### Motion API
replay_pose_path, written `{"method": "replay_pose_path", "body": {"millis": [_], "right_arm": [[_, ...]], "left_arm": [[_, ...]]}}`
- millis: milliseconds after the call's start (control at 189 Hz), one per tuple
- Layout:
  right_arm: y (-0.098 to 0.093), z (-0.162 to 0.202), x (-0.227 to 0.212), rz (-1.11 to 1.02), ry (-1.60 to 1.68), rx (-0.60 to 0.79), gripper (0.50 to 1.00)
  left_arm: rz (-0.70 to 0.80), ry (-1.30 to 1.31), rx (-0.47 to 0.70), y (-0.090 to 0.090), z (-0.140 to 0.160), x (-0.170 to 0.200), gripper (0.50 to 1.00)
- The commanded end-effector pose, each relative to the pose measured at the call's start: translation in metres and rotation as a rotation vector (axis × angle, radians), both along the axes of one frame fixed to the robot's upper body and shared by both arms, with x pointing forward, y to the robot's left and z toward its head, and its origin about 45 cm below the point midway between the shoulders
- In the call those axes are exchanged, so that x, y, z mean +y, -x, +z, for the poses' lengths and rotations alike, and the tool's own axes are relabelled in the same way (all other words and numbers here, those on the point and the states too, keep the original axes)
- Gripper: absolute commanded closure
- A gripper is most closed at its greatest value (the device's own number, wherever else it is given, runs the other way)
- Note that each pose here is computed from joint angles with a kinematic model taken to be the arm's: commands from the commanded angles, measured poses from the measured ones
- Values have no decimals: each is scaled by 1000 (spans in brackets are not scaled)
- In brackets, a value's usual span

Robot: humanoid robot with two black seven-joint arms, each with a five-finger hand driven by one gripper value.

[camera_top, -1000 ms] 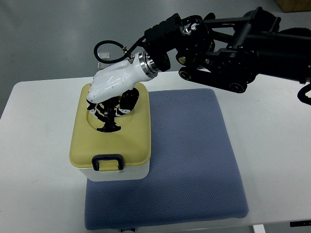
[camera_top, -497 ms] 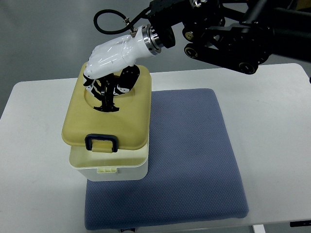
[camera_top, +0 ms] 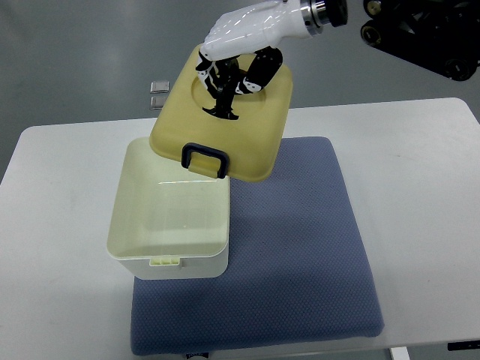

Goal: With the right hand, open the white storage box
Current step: 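Lift the yellow lid off the white box with the right hand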

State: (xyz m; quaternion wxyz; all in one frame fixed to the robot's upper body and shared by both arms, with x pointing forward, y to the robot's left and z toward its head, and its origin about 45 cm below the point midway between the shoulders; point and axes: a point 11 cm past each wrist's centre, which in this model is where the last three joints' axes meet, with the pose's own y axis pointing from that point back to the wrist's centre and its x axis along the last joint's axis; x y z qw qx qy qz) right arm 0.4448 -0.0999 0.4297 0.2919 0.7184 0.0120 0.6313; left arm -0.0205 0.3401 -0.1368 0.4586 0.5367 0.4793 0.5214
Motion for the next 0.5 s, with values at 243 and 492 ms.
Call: {"method": "replay_pose_path", "body": {"millis": [243,492], "right_arm": [[-17,-53,-138,-299,-66,93,1000],[-4,-120,-177,-382,-76,168,1000]], "left_arm": [[1,-1,0,0,0,0,500],[1,1,0,0,0,0,500]]}}
